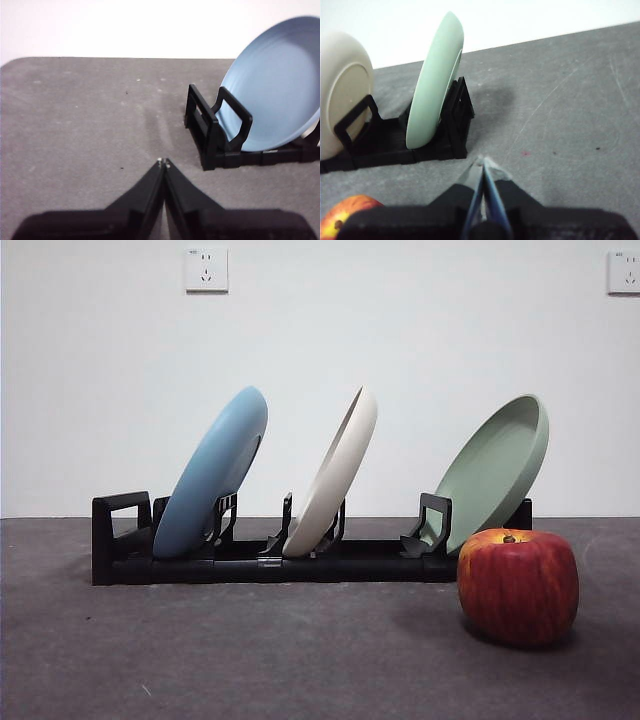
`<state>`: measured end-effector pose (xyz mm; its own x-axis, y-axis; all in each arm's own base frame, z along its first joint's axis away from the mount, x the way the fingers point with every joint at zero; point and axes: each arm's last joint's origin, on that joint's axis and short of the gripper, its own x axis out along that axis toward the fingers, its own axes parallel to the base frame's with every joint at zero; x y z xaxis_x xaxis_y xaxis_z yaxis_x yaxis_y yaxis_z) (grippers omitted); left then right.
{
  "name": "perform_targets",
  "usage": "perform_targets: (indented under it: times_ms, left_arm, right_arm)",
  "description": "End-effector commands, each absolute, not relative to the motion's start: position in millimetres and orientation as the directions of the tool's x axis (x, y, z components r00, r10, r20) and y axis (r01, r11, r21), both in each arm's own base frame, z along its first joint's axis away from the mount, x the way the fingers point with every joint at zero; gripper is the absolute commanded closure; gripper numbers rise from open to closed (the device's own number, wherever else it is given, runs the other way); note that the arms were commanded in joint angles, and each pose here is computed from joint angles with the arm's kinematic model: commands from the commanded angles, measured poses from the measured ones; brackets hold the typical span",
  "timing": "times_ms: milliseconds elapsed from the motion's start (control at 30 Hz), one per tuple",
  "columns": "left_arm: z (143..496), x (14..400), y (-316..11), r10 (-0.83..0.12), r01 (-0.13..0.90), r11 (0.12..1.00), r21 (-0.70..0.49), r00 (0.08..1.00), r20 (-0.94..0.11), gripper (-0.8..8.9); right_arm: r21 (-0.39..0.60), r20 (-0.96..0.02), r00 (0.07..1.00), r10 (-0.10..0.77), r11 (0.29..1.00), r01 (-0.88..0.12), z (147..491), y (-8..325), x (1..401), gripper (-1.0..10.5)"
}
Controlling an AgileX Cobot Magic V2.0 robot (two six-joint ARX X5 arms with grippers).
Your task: Take the blue plate from the plate rack,put the plate on the table,take the apple from the table,put the apple in the plate
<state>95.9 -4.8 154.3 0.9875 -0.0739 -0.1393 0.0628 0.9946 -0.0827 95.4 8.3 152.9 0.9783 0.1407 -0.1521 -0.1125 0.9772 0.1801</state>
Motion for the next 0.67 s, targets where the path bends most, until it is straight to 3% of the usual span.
perform_targets:
  times_ms: [33, 200, 500, 667]
  left_arm:
    - [157, 96, -5, -0.072, 0.047, 0.98, -0.195, 0.989, -0.128, 8.21]
    - [172, 94, -5, -0.098, 0.061, 0.96, -0.274, 0.987, -0.124, 8.21]
    - [209, 106, -7, -0.14, 0.081, 0.951, -0.299, 0.973, -0.182, 8.21]
    - [233, 122, -10, -0.235, 0.157, 0.935, -0.317, 0.946, -0.224, 8.21]
  right_arm:
    - [0.266, -0.14, 0.98, 0.141, 0.959, -0.1, 159, 8, 95, 9.6]
    - [0.338, -0.14, 0.98, 0.141, 0.937, -0.087, 176, 8, 95, 9.6]
    - [0.339, -0.237, 0.961, 0.142, 0.939, -0.055, 220, 9, 112, 9.6]
    - [0.316, -0.311, 0.913, 0.264, 0.935, -0.162, 245, 14, 130, 9.6]
